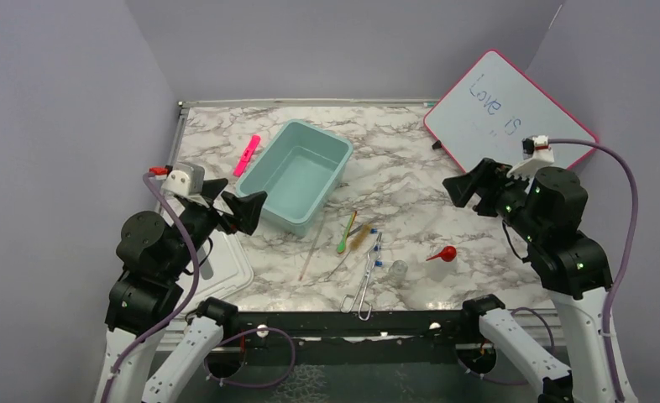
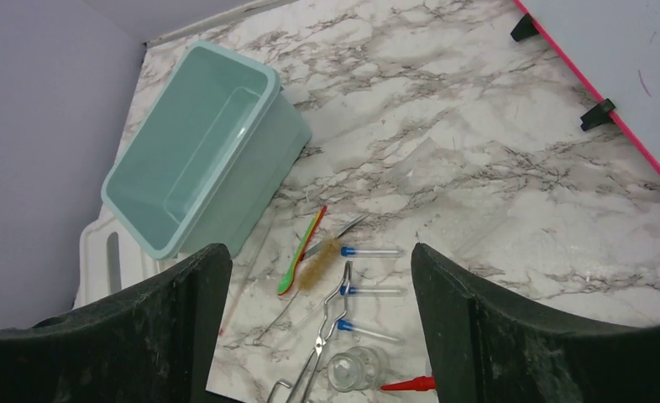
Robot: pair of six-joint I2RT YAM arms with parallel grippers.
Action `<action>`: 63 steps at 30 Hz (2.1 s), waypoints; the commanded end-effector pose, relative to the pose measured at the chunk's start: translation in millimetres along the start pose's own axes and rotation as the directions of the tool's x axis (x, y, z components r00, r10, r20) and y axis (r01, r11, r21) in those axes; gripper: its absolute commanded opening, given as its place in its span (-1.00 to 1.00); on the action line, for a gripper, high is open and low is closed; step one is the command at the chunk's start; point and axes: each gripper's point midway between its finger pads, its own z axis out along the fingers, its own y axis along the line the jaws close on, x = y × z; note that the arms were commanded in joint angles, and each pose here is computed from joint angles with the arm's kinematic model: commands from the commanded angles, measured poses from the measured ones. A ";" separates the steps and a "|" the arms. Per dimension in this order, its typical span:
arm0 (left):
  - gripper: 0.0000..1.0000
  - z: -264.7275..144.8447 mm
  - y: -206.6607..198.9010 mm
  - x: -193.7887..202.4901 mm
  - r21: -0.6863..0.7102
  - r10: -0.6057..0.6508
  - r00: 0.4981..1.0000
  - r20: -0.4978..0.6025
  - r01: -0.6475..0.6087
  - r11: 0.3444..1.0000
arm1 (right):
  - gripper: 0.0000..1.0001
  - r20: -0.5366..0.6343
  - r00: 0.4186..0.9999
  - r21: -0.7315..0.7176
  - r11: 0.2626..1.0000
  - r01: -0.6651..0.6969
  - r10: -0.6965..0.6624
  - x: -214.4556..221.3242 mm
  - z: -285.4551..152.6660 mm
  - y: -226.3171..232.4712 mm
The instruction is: Organize the chemistry lab equipment
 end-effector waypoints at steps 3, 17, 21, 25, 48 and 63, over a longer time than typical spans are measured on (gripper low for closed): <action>0.97 -1.8 -20.0 -12.6 0.110 -0.002 0.997 0.076 -0.007 0.994 | 0.80 -0.089 0.996 0.021 1.000 0.000 0.002 24.0 3.5 -9.3; 0.98 15.9 -36.6 26.6 0.259 -0.027 0.999 0.030 0.019 0.966 | 0.61 -0.293 0.948 0.328 0.945 -0.021 0.122 103.8 37.8 -78.8; 0.97 25.0 -31.4 45.2 0.250 -0.033 0.999 -0.010 0.035 0.968 | 0.55 -0.315 0.935 0.422 0.907 -0.015 0.162 122.5 37.8 -98.7; 0.97 32.4 -24.3 58.4 0.226 -0.042 0.999 -0.026 0.047 0.973 | 0.55 -0.265 0.946 0.504 0.863 -0.029 0.187 118.2 31.6 -111.6; 0.89 90.9 -128.2 97.6 0.548 -0.187 0.942 -0.278 0.316 0.775 | 0.75 -0.281 0.900 0.576 0.808 -0.120 0.333 124.2 103.6 -113.7; 0.97 160.3 -289.1 211.9 0.753 0.197 0.936 -0.292 0.098 0.650 | 0.76 -0.296 0.845 0.276 0.887 -0.371 0.445 72.6 152.3 -82.9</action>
